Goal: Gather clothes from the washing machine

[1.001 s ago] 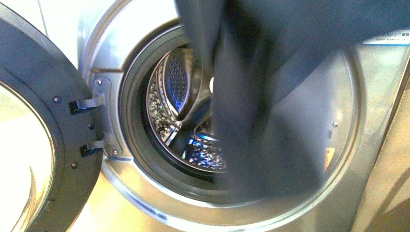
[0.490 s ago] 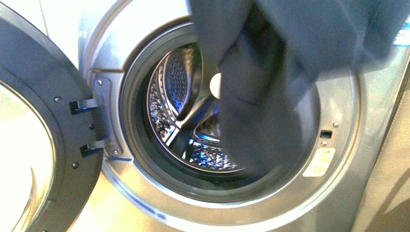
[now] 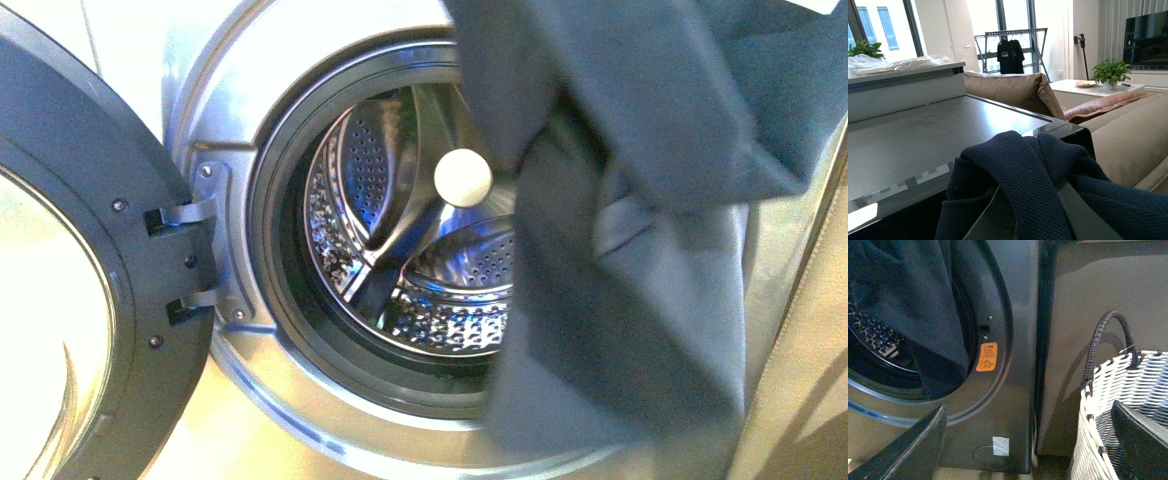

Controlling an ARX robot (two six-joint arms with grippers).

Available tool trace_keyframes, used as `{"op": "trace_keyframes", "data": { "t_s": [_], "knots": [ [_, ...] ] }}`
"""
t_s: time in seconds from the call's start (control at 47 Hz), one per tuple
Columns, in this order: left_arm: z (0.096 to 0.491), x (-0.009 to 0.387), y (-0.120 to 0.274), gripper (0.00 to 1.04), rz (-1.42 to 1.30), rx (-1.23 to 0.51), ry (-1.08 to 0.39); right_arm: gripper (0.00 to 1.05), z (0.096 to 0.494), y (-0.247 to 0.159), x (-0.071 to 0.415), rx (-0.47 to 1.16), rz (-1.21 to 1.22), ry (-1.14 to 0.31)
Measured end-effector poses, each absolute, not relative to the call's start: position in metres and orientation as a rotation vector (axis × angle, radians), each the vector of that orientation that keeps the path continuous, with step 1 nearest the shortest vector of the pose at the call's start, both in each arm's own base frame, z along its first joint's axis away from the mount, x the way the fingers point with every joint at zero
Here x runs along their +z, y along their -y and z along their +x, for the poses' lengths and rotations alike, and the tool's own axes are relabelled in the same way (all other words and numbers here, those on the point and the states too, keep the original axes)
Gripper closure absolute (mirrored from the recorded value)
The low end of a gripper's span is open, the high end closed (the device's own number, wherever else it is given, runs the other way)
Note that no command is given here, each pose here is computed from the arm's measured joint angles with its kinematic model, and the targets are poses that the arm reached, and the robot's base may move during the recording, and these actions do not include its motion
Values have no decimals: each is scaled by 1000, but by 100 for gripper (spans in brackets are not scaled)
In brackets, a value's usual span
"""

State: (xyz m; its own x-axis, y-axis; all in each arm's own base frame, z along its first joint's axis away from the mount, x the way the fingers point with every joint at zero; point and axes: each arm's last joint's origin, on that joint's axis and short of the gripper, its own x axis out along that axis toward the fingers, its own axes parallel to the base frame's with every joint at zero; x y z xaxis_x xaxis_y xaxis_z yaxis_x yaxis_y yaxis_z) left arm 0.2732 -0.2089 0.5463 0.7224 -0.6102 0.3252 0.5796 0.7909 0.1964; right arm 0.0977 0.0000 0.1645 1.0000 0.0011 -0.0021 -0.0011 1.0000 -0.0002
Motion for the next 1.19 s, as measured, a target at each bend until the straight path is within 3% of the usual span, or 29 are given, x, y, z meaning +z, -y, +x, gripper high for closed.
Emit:
{"op": "trace_keyframes", "data": {
  "t_s": [0.724,0.809,0.873,1.001,1.193],
  "knots": [
    [273,546,210,96,95,-656,392,8,98,0,165,1,0,-2],
    [273,546,209,96,95,-654,392,8,103,2,171,193,102,60],
    [273,546,209,96,95,-654,392,8,106,5,186,459,197,132],
    [272,546,210,96,95,-660,393,8,115,5,192,758,303,64],
    [273,546,210,96,95,-657,392,8,152,2,222,786,357,58]
  ]
}}
